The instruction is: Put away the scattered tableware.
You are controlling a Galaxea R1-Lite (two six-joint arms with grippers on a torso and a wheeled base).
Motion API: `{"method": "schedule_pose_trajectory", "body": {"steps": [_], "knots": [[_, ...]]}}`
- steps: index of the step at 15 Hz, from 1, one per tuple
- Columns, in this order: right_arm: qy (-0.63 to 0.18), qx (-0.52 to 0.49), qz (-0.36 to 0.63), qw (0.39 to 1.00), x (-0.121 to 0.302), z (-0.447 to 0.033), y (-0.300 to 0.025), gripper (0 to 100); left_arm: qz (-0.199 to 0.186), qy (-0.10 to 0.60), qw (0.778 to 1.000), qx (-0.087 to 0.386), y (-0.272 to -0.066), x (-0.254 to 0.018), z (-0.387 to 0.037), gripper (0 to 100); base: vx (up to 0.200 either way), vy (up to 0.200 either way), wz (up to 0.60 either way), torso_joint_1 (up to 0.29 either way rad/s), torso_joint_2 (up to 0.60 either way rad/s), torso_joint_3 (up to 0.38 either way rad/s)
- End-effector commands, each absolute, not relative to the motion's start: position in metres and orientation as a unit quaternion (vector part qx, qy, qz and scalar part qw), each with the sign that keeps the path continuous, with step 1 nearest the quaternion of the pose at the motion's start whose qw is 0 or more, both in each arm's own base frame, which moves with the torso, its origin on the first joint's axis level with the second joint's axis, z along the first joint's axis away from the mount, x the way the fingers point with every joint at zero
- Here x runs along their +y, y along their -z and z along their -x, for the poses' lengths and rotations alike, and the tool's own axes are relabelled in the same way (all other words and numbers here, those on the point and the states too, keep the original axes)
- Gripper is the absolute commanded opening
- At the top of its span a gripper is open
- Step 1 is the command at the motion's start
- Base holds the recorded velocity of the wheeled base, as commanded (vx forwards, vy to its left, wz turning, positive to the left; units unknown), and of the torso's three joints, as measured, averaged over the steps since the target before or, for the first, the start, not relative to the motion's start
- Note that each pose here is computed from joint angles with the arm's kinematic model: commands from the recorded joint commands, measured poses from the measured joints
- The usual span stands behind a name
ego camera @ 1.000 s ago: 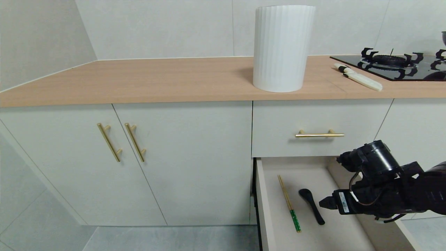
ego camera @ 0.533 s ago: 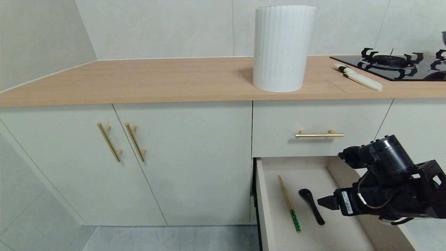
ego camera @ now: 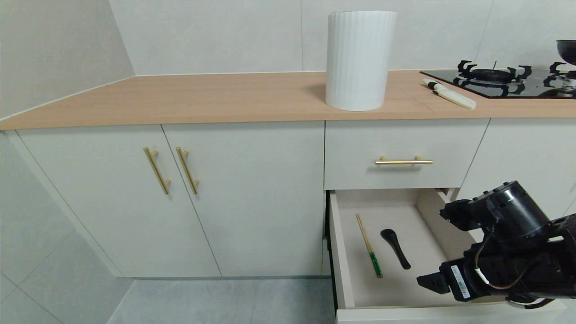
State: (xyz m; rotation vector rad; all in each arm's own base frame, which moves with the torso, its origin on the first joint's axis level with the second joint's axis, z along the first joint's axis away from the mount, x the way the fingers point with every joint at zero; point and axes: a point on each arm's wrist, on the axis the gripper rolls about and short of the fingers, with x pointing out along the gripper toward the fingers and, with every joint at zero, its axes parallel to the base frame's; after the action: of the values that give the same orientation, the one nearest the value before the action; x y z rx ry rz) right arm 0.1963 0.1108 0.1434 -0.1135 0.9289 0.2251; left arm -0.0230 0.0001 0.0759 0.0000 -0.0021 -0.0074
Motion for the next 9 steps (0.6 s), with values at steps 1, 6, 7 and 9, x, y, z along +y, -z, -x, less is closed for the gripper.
{"method": "schedule_pose_trajectory", "body": {"steps": [1, 6, 7, 9], "knots": [[-0.131, 0.442, 0.068, 0.885, 0.113, -0.182, -0.152, 100, 0.0, 0.004, 1.0, -0.001, -0.076, 0.0, 0.023, 100, 0.0, 0.0, 0.0, 0.0, 0.0, 0.0], [-0.179, 0.507, 0.169, 0.826, 0.116, -0.151, -0.134, 100, 0.0, 0.004, 1.0, -0.001, -0.076, 0.0, 0.023, 100, 0.0, 0.0, 0.0, 0.0, 0.0, 0.0], [-0.183, 0.509, 0.175, 0.823, 0.117, -0.15, -0.132, 100, 0.0, 0.004, 1.0, -0.001, -0.076, 0.0, 0.023, 100, 0.0, 0.0, 0.0, 0.0, 0.0, 0.0], [-0.192, 0.523, 0.195, 0.807, 0.121, -0.144, -0.123, 100, 0.0, 0.004, 1.0, -0.001, -0.076, 0.0, 0.023, 100, 0.0, 0.0, 0.0, 0.0, 0.0, 0.0]]}}
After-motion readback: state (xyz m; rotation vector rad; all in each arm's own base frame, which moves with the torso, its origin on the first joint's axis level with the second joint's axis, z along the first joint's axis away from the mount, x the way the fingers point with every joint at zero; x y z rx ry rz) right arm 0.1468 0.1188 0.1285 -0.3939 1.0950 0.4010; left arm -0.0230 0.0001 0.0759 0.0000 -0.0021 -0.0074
